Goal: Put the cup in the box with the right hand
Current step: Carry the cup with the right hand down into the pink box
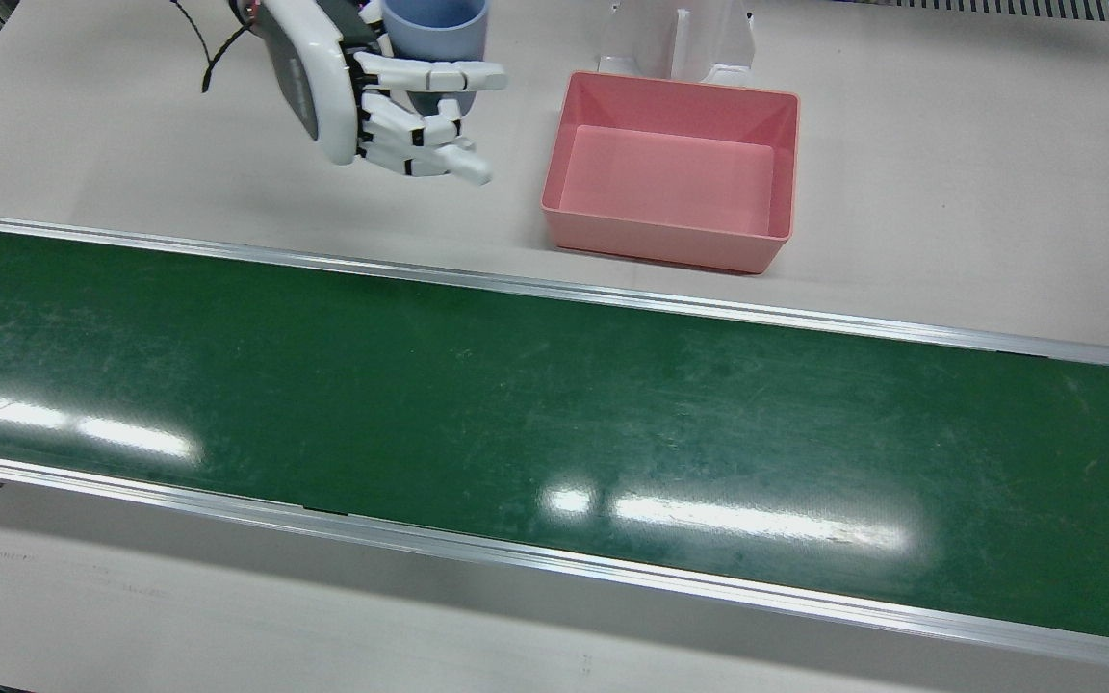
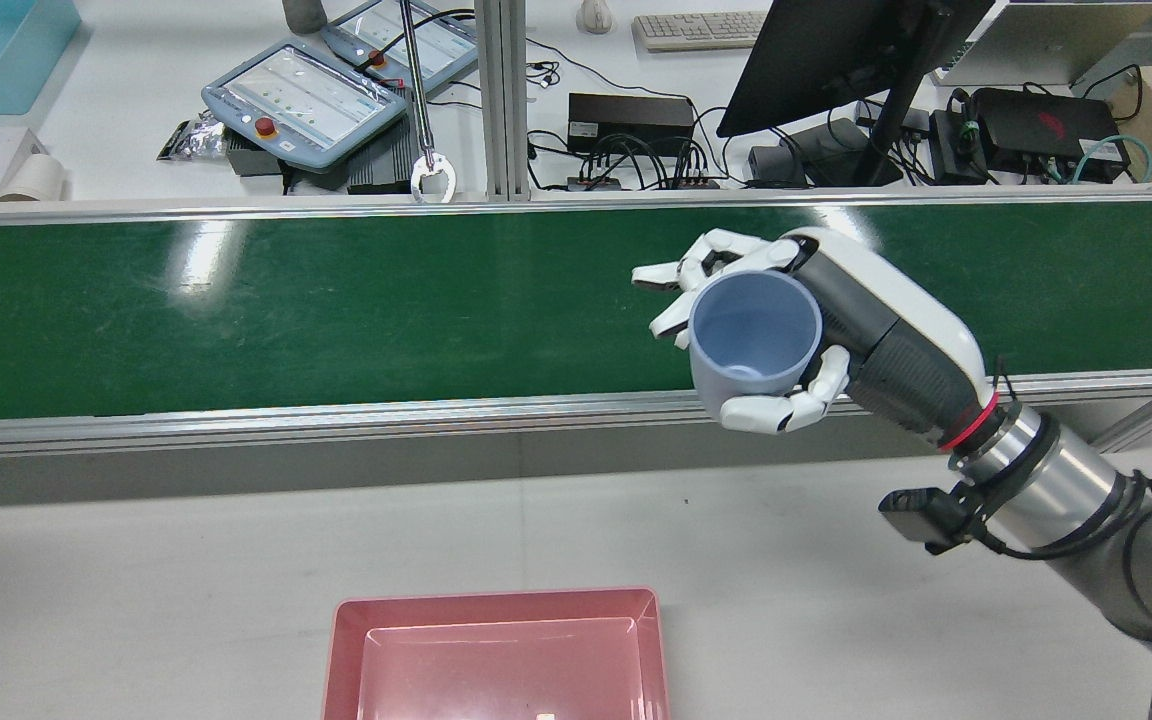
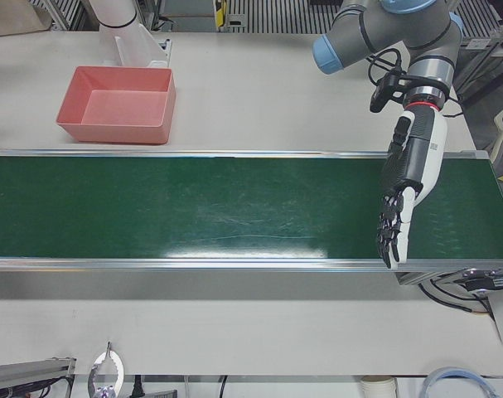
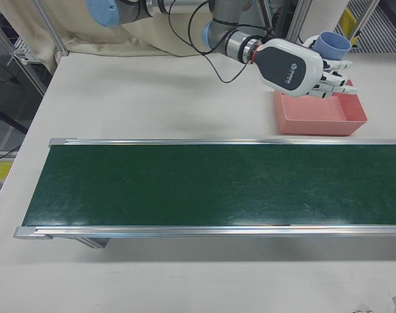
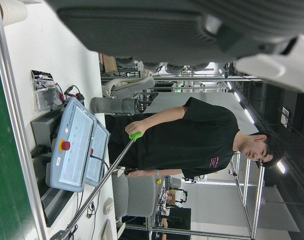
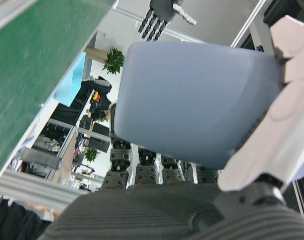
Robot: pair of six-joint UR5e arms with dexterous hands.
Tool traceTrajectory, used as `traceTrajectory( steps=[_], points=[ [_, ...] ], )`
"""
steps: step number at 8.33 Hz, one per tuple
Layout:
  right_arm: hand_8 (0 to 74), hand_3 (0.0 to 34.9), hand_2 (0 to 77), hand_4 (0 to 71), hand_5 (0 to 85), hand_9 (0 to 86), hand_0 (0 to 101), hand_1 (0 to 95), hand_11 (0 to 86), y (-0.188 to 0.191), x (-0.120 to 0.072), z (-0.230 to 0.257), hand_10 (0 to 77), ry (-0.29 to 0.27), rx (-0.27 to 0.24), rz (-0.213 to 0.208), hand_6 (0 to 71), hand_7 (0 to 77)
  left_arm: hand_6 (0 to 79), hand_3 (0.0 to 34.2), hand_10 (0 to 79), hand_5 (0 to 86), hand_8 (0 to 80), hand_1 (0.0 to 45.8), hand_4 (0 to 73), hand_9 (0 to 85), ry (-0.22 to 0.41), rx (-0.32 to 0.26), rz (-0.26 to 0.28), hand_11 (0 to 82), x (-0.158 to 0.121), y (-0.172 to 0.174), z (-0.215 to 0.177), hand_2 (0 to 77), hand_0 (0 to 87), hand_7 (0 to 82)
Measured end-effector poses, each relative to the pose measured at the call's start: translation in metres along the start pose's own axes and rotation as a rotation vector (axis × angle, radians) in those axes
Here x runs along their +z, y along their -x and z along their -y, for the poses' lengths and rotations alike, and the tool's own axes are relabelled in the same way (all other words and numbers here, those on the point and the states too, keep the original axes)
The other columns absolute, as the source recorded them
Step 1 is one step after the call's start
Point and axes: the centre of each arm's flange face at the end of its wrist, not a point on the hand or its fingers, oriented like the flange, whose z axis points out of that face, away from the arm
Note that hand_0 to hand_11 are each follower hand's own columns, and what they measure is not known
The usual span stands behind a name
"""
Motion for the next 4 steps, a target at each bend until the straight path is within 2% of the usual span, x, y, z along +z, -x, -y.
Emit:
traceTrajectory(
  steps=[1,2,3,4],
  points=[
    [40.4,0.0,35.5,37.1,10.9,19.6,48,1.1,43.6,-0.039,-0.003,-0.039,30.0,0.043,0.016,-0.047,27.3,69.8,0.0,0.0,0.0,0.5,0.0,0.5,1.1,0.0,0.0,0.0,0.001,0.0,0.0,0.0,0.0,0.5,0.0,0.5],
    [40.4,0.0,35.5,37.1,10.9,19.6,48,1.1,43.6,-0.077,-0.01,-0.073,30.0,0.077,0.019,-0.096,27.3,69.8,0.0,0.0,0.0,0.5,0.0,0.5,1.1,0.0,0.0,0.0,0.001,0.0,0.0,0.0,0.0,0.5,0.0,0.5],
    [37.6,0.0,30.5,37.1,9.8,35.5,46,3.3,40.9,-0.103,-0.019,-0.096,26.7,0.097,0.017,-0.134,23.5,69.8,0.0,0.0,0.0,0.5,0.0,0.5,1.1,0.0,0.001,0.0,0.0,0.0,0.0,0.0,0.0,0.5,0.0,0.5],
    [10.4,0.0,24.0,20.2,3.3,26.2,42,14.2,30.0,-0.117,-0.026,-0.109,14.7,0.106,0.019,-0.156,1.1,46.9,0.0,0.0,0.0,0.5,0.0,0.5,1.1,0.0,0.001,0.0,0.0,0.0,0.0,0.0,-0.001,0.5,0.0,0.5]
  ],
)
